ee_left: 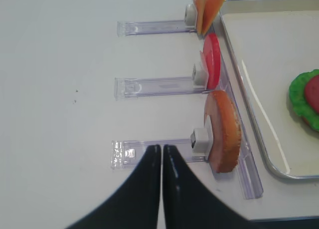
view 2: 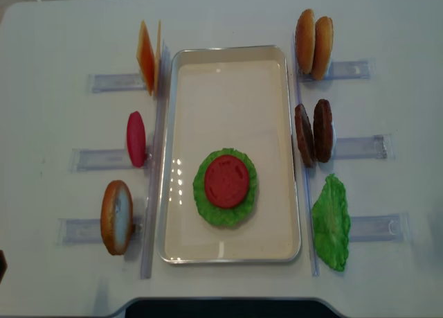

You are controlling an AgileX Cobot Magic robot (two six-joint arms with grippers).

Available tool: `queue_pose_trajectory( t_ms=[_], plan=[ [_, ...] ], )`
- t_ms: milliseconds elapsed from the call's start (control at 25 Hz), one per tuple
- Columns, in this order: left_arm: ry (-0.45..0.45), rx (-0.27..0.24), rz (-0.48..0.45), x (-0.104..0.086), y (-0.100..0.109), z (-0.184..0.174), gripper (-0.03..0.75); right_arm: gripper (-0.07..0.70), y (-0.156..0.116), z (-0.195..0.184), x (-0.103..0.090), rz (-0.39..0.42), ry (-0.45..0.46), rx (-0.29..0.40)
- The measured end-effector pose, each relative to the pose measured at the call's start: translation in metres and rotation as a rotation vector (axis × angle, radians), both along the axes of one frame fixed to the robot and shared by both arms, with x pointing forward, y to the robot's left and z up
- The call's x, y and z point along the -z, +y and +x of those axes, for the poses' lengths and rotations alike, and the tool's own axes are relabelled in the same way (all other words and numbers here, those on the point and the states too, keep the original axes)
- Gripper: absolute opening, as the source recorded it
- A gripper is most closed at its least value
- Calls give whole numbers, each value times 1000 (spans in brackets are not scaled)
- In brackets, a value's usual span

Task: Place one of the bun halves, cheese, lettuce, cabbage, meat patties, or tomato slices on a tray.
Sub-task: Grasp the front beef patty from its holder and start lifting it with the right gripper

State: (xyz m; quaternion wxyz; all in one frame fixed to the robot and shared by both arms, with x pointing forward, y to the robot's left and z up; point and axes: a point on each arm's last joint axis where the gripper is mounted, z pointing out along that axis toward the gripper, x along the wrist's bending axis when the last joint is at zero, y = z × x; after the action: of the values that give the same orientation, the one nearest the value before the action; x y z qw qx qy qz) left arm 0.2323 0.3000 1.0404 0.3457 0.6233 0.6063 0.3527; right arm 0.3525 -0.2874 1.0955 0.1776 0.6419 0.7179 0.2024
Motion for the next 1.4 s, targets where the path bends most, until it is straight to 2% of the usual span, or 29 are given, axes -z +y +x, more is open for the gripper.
queue_pose_trajectory(
  t_ms=[80,280,440,760,960,1160,1280,1400],
  plan=[
    [0,0,0,0,0,0,-1,353,2,27,-3,-6,72,-1],
    [0,0,0,0,0,0,-1,353,6,72,-23,-17,85,-18],
    [0,0,0,0,0,0,-1,353,9,106,-31,-20,94,-22],
    [0,0,0,0,0,0,-1,353,13,161,-26,-28,166,-30],
    [0,0,0,0,0,0,-1,353,15,178,-20,-31,203,-32],
    [0,0,0,0,0,0,-1,353,16,178,-20,-3,207,8],
    [0,0,0,0,0,0,-1,353,25,177,-21,28,211,20],
    [0,0,0,0,0,0,-1,353,46,174,-23,44,211,-1]
  ],
)
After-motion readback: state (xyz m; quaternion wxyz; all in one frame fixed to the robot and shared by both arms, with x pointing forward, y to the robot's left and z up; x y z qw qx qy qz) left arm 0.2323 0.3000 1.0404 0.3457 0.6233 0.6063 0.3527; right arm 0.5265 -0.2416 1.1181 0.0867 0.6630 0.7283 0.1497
